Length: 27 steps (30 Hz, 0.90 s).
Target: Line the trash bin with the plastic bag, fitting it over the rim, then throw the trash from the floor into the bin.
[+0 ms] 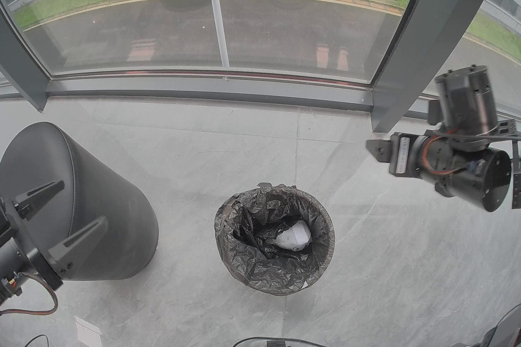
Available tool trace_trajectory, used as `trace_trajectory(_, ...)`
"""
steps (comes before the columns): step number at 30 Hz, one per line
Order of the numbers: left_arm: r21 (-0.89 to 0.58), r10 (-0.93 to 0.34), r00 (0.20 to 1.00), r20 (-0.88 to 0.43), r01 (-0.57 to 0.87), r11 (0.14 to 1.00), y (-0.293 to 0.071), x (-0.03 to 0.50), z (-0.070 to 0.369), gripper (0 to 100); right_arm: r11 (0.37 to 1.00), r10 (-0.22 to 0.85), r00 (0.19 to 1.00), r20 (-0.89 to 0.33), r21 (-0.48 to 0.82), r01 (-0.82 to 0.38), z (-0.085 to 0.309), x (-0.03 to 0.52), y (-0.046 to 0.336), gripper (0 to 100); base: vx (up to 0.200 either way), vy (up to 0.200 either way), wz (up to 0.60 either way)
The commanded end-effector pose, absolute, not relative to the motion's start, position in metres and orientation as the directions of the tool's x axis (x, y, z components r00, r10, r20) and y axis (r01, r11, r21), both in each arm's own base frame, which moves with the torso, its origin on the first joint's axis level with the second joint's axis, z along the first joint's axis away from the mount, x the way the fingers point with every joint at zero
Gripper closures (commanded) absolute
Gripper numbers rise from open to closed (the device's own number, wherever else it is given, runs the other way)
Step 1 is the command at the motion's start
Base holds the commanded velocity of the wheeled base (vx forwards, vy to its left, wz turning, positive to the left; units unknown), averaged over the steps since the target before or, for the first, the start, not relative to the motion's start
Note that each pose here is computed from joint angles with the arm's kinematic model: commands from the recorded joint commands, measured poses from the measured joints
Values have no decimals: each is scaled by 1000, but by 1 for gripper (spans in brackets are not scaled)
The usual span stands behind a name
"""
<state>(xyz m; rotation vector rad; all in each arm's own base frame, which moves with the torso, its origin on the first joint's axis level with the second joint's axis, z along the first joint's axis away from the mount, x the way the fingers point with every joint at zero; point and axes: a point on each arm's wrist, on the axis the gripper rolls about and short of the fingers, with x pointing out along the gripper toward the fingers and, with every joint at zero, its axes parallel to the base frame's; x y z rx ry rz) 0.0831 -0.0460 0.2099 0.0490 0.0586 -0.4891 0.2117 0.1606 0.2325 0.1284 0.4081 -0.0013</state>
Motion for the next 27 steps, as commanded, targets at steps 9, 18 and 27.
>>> trace_trajectory(9,53,-185,980,-78,189,981,-12,40,216,0,973,-129,968,-217,162,166,266,140,62,0,0,0,0)
trace_trajectory(18,61,15,991,-135,-7,998,10,-10,182,0,952,-230,971,-57,195,237,257,59,9,0,0,0,0)
trace_trajectory(27,42,118,991,-69,-116,992,15,-44,166,0,916,-379,922,80,171,362,237,3,-13,0,0,0,0)
